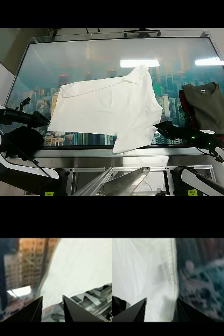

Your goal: Fold the shirts.

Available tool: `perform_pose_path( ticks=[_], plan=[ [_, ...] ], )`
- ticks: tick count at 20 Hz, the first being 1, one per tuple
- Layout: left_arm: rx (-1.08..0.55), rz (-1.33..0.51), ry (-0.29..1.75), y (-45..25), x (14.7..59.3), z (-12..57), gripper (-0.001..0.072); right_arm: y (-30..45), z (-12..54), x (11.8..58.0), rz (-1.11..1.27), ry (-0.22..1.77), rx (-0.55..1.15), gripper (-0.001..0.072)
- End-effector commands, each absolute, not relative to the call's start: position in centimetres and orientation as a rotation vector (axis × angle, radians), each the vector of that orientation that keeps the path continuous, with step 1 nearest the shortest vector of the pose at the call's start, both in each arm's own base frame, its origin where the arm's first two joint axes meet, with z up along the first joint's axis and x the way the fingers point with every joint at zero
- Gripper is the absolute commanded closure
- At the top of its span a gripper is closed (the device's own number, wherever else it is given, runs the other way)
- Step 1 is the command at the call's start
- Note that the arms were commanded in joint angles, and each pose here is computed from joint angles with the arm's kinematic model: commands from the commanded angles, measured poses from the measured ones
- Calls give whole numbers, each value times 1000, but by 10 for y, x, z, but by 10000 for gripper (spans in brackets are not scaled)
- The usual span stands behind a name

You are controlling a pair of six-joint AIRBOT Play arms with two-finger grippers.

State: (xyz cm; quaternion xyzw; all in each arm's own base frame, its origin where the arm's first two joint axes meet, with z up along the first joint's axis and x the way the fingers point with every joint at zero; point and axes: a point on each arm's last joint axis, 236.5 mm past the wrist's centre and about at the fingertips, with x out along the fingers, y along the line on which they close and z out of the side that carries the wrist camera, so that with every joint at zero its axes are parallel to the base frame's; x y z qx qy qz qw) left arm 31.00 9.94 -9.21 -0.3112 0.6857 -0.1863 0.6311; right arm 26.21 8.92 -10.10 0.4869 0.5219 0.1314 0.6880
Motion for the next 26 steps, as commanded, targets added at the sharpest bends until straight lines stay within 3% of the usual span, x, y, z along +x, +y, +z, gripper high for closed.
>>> perform_pose_path(
  ticks=[1,7,19,26],
  plan=[
    [-706,-478,1566,94,310,-83,425,89,-100,262,296,1166,1090,255],
    [-639,-423,1632,112,288,-104,424,89,-100,262,296,1167,1090,255],
    [-548,-307,1520,136,316,-122,424,103,-97,253,347,1209,1093,256],
    [-638,-486,1657,88,299,-134,424,106,-97,255,355,1205,1080,256]
  ],
)
